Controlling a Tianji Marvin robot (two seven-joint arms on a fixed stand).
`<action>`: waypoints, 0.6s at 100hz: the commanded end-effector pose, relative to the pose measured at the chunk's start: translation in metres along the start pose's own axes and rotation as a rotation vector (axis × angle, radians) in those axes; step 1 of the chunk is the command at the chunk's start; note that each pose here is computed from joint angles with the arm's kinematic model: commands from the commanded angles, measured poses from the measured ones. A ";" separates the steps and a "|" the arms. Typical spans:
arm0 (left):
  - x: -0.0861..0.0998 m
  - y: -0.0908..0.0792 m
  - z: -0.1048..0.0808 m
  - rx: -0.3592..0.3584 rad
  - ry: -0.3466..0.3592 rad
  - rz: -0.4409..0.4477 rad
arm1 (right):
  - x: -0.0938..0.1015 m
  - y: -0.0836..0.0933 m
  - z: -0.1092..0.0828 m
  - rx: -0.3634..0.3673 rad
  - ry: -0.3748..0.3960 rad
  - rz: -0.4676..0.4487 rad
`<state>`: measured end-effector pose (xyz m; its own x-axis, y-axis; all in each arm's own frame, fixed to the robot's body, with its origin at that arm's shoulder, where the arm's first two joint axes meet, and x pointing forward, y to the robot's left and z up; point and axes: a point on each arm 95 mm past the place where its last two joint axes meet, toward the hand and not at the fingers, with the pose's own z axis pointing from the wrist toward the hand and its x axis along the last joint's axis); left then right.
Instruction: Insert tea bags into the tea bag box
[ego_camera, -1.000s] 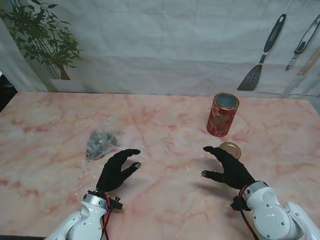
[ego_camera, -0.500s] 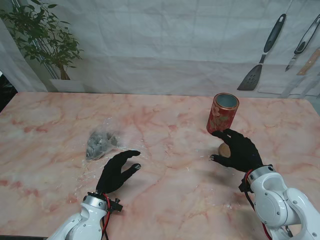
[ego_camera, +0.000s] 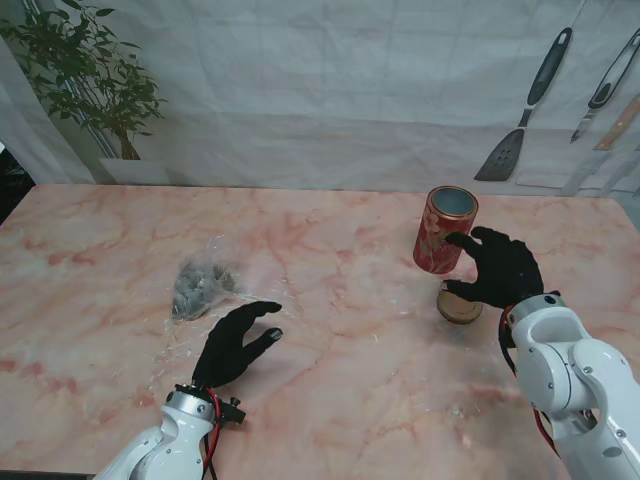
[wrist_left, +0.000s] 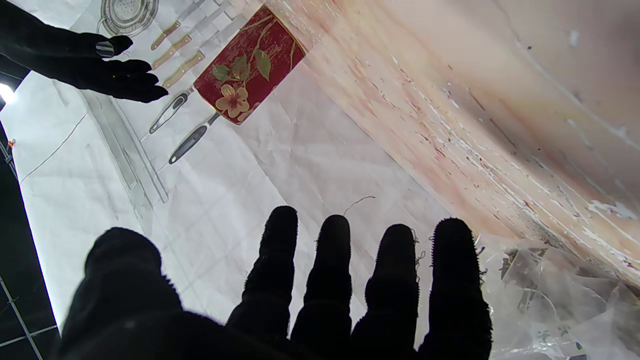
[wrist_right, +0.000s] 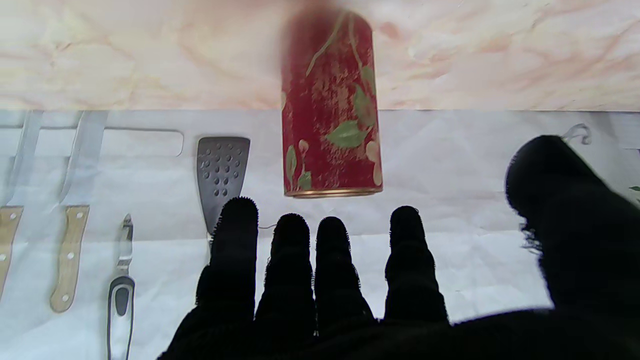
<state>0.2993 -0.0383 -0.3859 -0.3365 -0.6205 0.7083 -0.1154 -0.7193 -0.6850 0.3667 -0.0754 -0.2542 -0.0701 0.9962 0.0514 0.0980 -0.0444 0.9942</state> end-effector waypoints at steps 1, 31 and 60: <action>0.002 0.001 -0.001 -0.012 0.006 -0.012 | -0.003 0.005 0.005 -0.015 -0.008 -0.010; 0.005 0.000 -0.001 -0.012 0.012 -0.007 | -0.015 0.017 0.028 -0.010 -0.068 -0.039; 0.005 -0.001 -0.002 -0.017 0.013 0.001 | -0.027 0.020 0.056 0.012 -0.119 -0.040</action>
<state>0.2973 -0.0395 -0.3829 -0.3494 -0.6167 0.7055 -0.1173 -0.7182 -0.6859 0.4208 -0.0963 -0.2423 0.0388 0.9992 0.0038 0.0944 -0.0075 0.9955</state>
